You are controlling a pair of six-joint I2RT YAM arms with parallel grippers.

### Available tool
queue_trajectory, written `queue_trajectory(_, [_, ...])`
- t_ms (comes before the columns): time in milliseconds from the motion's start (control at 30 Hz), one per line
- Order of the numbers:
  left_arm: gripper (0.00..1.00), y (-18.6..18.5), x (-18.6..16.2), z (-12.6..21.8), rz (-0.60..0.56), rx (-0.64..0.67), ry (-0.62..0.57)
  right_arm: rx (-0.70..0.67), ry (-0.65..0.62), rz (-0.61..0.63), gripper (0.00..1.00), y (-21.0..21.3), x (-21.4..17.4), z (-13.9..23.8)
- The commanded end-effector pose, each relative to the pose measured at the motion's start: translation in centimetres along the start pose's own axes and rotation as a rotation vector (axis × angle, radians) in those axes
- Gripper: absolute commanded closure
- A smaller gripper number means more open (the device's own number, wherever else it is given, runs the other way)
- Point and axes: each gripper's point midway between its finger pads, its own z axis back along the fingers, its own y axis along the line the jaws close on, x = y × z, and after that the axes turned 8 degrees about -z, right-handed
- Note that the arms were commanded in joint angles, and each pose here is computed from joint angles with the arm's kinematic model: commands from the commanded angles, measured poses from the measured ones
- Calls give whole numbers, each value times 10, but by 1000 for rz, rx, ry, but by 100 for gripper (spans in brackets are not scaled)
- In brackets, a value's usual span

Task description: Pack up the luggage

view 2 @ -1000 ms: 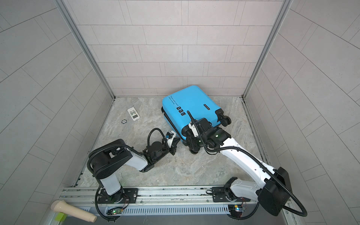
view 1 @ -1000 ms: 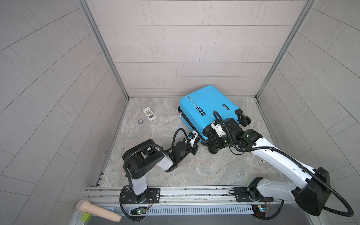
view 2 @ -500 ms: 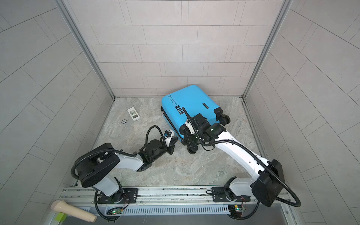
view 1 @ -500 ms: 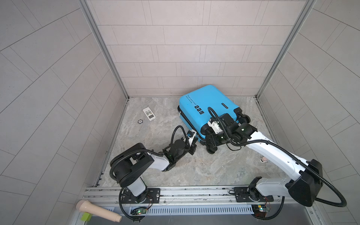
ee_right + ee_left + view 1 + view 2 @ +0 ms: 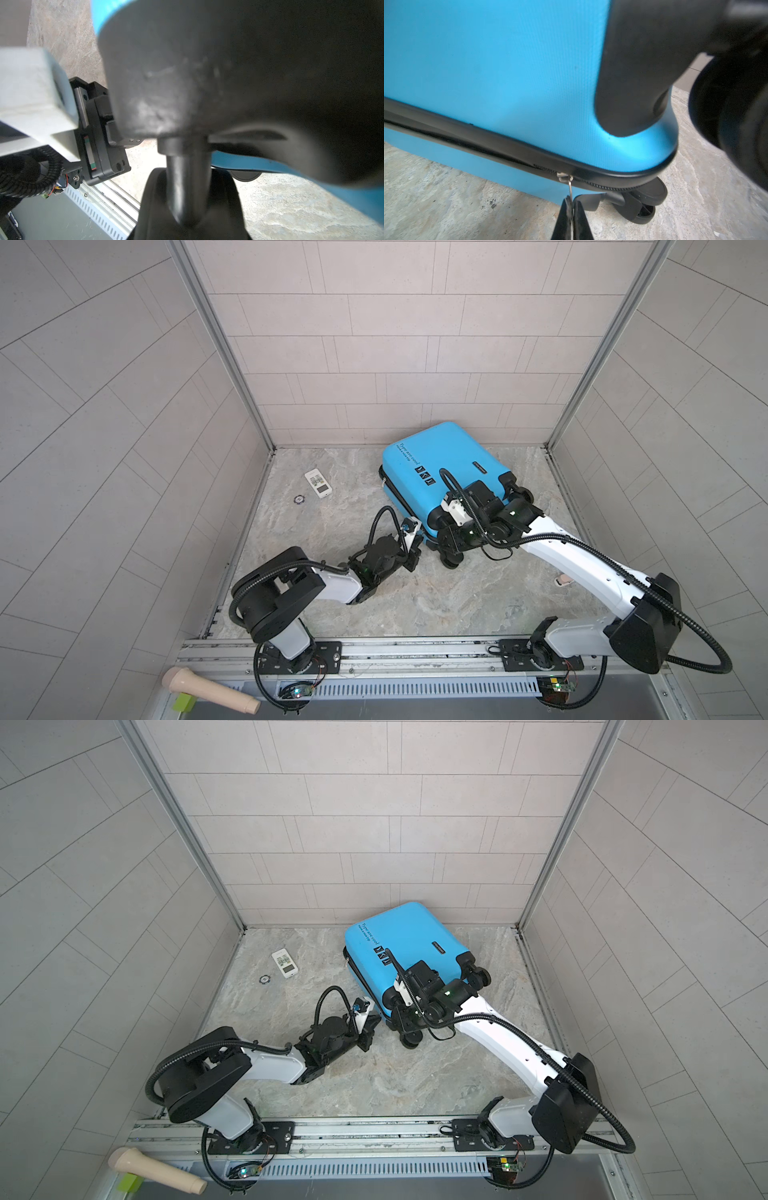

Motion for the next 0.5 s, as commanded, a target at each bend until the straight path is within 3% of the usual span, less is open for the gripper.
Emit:
queue_trajectory(0, [100,-91,38,8,-72,-344,-112,203,-297,61,100,62,77,31])
queue_trajectory(467, [100,-101,28,21,-80,-370,-78,127,-379,99,100,59,95,62])
